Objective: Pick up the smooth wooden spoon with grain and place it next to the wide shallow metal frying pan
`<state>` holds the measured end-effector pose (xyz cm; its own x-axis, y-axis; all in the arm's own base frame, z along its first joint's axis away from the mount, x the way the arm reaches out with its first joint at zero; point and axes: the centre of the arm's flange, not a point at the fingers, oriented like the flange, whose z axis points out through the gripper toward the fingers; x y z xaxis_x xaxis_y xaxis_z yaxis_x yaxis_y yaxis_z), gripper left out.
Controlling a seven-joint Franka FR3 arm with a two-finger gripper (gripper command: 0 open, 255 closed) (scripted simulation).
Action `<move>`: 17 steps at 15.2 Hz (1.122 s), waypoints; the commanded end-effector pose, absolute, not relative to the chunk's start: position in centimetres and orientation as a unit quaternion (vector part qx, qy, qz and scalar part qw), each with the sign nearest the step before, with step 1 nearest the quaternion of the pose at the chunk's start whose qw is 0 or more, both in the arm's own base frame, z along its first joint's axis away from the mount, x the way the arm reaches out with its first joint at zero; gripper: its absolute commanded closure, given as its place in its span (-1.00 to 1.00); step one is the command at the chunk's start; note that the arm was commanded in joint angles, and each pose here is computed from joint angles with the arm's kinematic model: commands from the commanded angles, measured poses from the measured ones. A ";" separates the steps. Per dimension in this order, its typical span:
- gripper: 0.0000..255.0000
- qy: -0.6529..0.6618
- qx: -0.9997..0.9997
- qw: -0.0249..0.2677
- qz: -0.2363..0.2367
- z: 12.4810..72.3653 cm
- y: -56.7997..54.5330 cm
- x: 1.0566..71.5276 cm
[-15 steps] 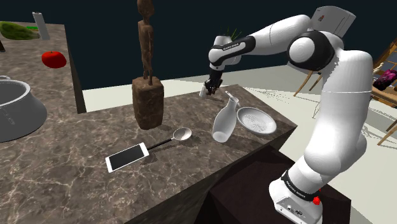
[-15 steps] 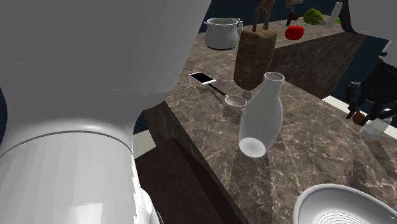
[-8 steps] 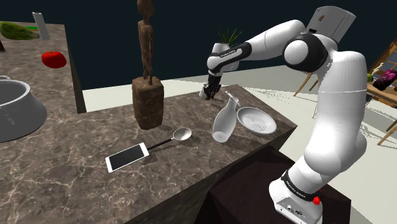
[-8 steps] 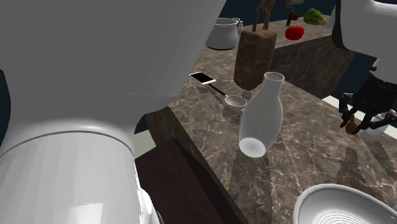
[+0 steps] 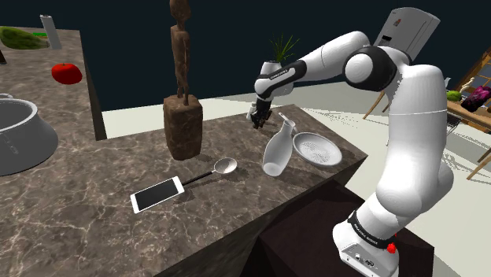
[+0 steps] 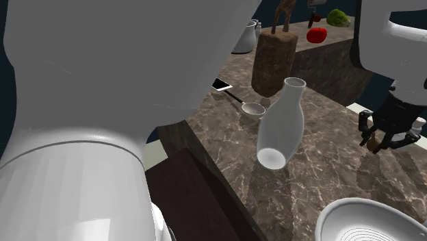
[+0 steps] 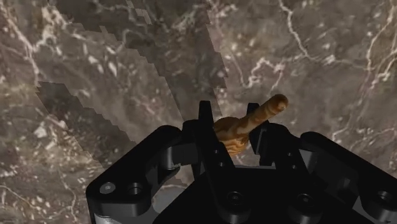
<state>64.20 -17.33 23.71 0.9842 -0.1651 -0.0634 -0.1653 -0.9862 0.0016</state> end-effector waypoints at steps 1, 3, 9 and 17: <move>1.00 0.082 -0.996 0.003 0.033 23.3 -17.2 64.3; 1.00 0.082 -0.996 0.003 0.033 23.3 -17.2 64.3; -1.00 0.082 -0.996 0.003 0.033 23.3 -17.2 64.2; -1.00 0.082 -0.996 0.003 0.033 28.3 -17.3 64.6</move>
<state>64.63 -17.19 27.70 0.9843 -0.1638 -0.0654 -0.1641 -0.9864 0.0006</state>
